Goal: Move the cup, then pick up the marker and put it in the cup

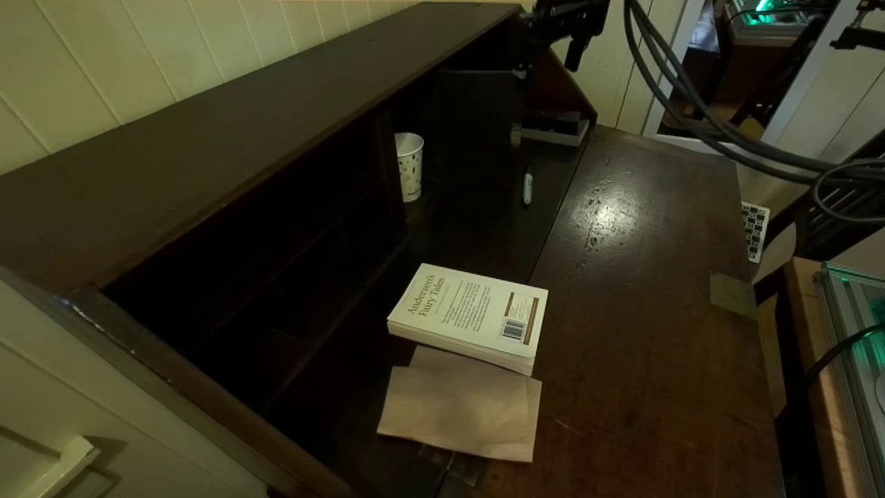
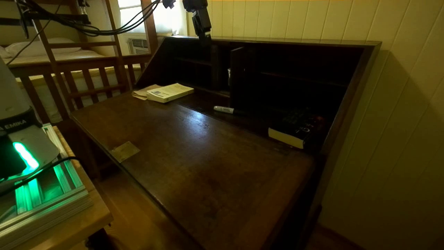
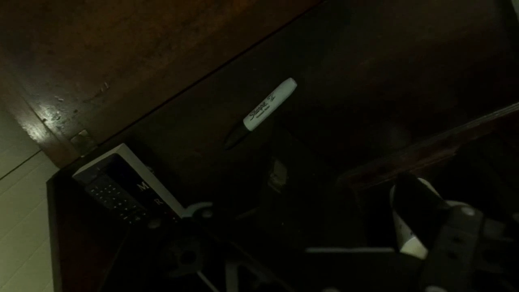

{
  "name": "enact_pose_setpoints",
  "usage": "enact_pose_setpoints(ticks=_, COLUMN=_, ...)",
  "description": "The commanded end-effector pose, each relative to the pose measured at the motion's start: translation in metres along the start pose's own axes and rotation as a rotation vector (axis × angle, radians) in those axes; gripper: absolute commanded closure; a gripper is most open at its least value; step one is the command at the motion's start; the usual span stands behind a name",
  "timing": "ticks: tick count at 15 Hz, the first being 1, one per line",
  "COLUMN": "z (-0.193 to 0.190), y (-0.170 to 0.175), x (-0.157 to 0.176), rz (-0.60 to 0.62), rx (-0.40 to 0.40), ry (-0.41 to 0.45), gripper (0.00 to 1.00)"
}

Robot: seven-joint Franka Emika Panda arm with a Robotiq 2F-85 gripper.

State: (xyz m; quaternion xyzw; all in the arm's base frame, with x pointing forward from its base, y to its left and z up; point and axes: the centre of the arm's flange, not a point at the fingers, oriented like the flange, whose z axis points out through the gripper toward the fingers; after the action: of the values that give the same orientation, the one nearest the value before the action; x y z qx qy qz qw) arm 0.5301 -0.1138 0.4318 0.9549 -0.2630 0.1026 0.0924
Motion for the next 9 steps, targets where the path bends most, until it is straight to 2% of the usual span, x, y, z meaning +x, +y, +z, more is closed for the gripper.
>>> enact_pose_setpoints(ticks=1, z=0.028, y=-0.017, x=-0.002, rz=0.012, rx=0.033, ry=0.019, gripper=0.0)
enact_pose_setpoints(ticks=9, z=0.083, y=-0.035, x=0.009, rz=0.003, rx=0.162, ry=0.183, gripper=0.0)
